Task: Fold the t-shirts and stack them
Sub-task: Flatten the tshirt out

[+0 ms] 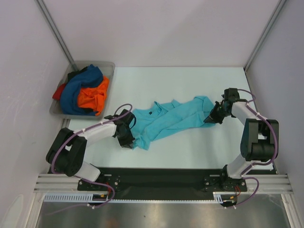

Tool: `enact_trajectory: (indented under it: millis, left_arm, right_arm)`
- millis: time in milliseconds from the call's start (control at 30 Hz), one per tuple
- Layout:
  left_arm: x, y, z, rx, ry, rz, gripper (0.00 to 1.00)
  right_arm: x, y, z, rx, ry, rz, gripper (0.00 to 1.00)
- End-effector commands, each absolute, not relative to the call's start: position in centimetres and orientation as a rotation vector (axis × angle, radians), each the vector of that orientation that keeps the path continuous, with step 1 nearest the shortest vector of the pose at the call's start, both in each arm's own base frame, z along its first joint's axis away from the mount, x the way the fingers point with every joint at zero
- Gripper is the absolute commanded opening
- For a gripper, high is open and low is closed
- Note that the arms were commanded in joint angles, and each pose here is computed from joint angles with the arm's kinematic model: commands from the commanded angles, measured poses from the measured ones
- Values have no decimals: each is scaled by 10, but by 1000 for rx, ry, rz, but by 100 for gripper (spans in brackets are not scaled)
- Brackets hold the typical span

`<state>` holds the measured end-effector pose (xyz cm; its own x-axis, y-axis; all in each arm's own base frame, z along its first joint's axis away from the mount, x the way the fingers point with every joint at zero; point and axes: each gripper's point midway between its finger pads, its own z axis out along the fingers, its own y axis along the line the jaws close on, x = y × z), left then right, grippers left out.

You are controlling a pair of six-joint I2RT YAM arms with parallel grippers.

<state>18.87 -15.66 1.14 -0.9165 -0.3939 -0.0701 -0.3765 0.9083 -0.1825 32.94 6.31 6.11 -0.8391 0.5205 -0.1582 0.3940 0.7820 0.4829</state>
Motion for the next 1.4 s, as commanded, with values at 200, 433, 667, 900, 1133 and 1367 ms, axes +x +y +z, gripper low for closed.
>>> enact_trajectory:
  millis: [200, 433, 667, 900, 1133, 1367]
  left_arm:
    - [256, -118, 109, -405, 2613, -17, 0]
    - [310, -114, 246, -266, 2238, -72, 0]
    - [338, -104, 374, -176, 1893, -76, 0]
    - [367, -86, 479, -169, 1607, 38, 0]
    - [398, -91, 583, -187, 1225, 19, 1]
    - [430, -94, 647, -191, 1067, -27, 0]
  right_arm:
    - [354, 50, 111, 680, 2569, 561, 0]
    - [381, 30, 180, 694, 2387, 474, 0]
    - [403, -2, 289, 657, 2114, 389, 0]
    - [428, -22, 419, 569, 1720, 445, 0]
    - [457, -26, 523, 428, 1373, 480, 0]
    - [466, -22, 588, 312, 1195, 499, 0]
